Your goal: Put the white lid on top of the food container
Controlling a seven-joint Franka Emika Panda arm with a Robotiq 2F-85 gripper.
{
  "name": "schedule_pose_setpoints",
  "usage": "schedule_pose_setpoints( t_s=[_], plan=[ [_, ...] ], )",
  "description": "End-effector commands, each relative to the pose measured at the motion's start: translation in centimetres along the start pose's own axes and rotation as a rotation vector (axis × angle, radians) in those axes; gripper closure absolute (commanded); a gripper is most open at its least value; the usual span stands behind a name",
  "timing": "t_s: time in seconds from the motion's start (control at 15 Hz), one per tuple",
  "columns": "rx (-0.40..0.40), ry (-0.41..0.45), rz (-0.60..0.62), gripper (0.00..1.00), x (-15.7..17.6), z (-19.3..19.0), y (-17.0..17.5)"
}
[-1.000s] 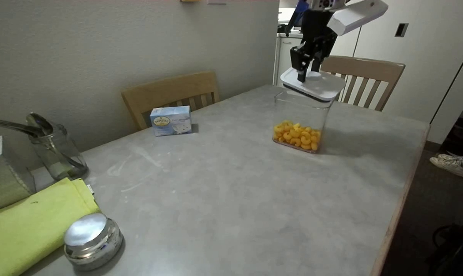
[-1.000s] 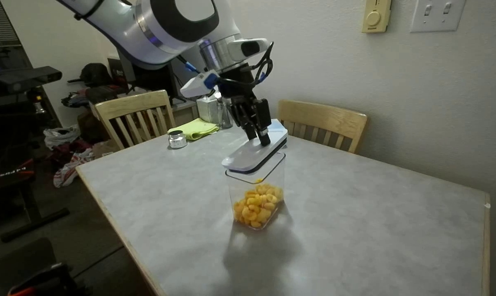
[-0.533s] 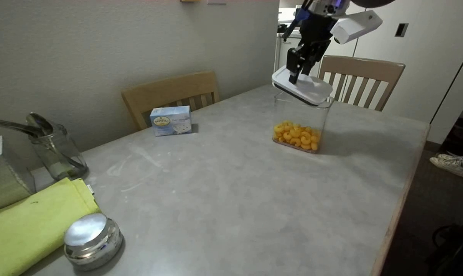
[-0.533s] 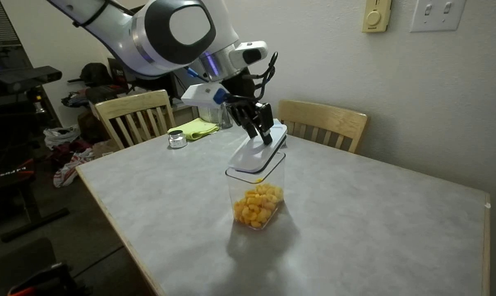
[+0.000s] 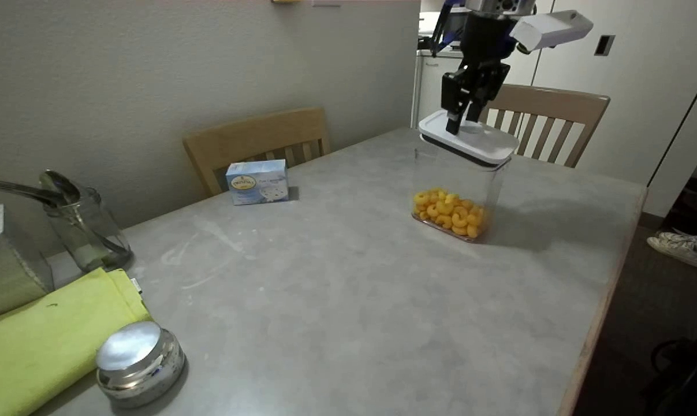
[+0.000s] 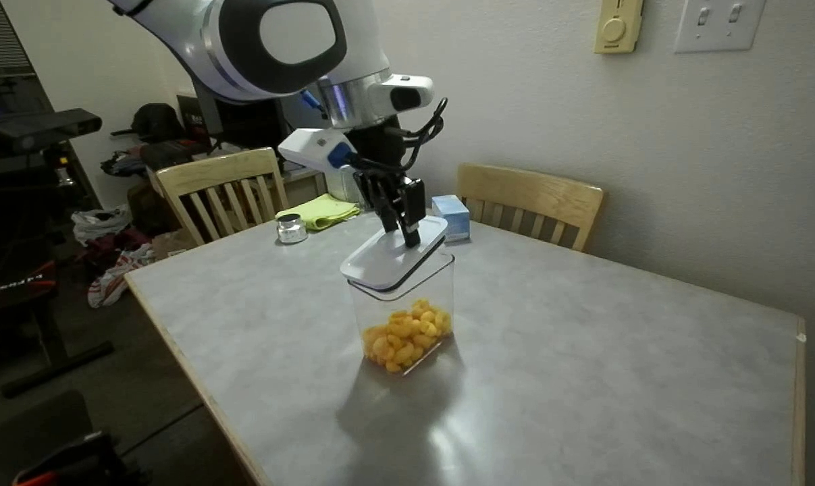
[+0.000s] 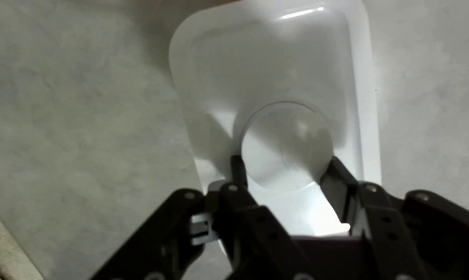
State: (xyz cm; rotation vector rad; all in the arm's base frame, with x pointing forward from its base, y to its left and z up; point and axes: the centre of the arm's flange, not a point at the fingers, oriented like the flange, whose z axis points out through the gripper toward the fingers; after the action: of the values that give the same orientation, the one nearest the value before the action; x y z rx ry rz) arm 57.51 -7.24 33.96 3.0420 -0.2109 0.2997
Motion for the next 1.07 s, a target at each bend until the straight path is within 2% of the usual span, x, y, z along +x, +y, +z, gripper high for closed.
schedule_pose_setpoints(
  t_s=[0.0,0.2,0.4,1.0],
  plan=[
    [-0.037,-0.098,0.061,0.74,-0.9,-2.3,1.1],
    [-0.073,-0.160,0.119,0.74,-1.3,-3.2,1.5],
    [-0.082,-0.177,0.143,0.74,-1.5,-3.6,1.6],
    [-0.053,-0.018,0.085,0.74,-0.4,-2.0,2.0]
  ],
)
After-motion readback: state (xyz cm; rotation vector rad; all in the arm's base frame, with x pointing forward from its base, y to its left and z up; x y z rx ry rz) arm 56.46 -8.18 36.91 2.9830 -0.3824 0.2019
